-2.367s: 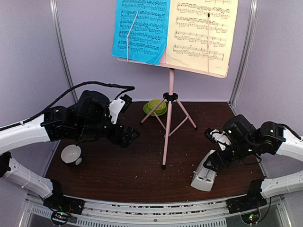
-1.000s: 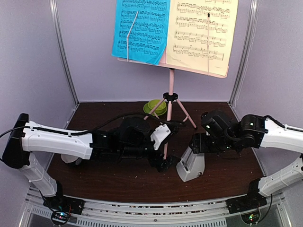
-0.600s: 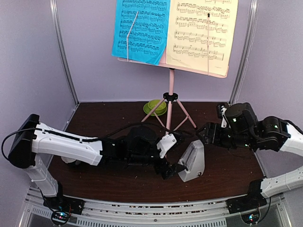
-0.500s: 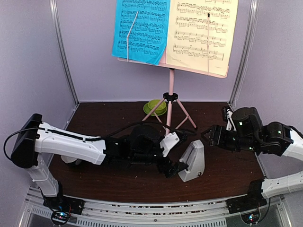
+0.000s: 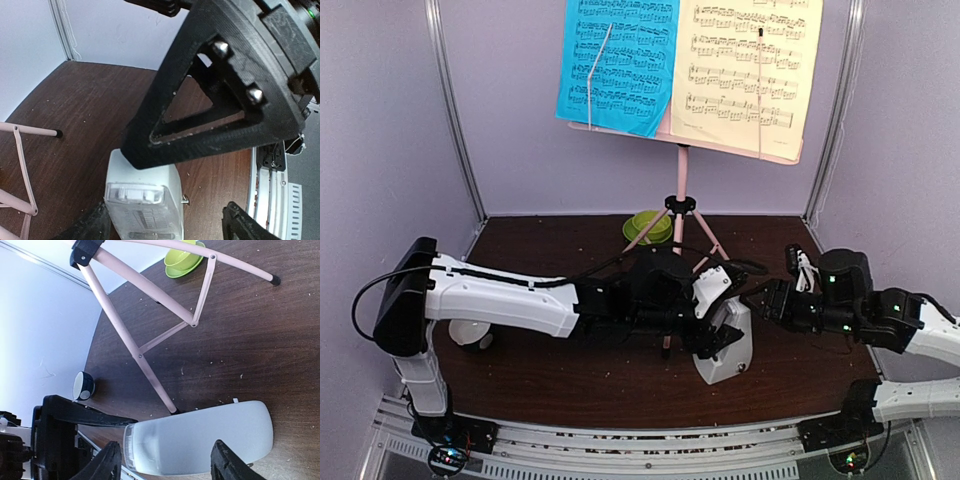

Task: Set up the instrument practice props

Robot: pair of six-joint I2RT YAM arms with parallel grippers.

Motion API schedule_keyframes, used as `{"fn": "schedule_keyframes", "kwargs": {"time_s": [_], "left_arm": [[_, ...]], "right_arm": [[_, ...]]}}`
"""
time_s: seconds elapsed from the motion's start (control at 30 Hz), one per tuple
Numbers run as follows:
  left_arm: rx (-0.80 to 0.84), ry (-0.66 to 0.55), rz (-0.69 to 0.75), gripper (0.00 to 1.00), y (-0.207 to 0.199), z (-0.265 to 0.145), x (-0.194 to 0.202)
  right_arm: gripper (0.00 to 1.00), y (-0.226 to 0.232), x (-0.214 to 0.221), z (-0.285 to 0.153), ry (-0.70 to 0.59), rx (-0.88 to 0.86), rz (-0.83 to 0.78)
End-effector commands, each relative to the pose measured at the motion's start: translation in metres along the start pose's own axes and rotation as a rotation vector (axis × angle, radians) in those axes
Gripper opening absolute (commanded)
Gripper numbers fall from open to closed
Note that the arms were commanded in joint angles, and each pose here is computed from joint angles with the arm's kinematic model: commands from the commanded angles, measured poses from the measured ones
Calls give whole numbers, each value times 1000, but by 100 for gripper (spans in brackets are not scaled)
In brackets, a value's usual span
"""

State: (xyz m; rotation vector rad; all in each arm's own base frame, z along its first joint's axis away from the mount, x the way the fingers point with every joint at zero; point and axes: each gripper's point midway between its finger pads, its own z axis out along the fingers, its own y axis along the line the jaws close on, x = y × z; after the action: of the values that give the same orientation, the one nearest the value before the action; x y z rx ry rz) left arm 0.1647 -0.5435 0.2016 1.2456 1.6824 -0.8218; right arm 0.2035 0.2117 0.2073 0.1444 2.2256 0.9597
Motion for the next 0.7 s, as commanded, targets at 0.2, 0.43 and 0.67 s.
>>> {"fn": "schedule_keyframes", "kwargs": {"time_s": [0.2, 0.43, 0.67], "left_arm": [[-15, -16, 48, 67, 2, 6, -14], [-38, -3, 49, 56, 9, 12, -16], [-58, 22, 50, 40, 16, 14, -11]], "right_arm": [[50, 9, 0, 9, 27, -35, -32], [41, -12, 12, 13, 58, 22, -45], [36, -33, 26, 15, 79, 61, -53]]}}
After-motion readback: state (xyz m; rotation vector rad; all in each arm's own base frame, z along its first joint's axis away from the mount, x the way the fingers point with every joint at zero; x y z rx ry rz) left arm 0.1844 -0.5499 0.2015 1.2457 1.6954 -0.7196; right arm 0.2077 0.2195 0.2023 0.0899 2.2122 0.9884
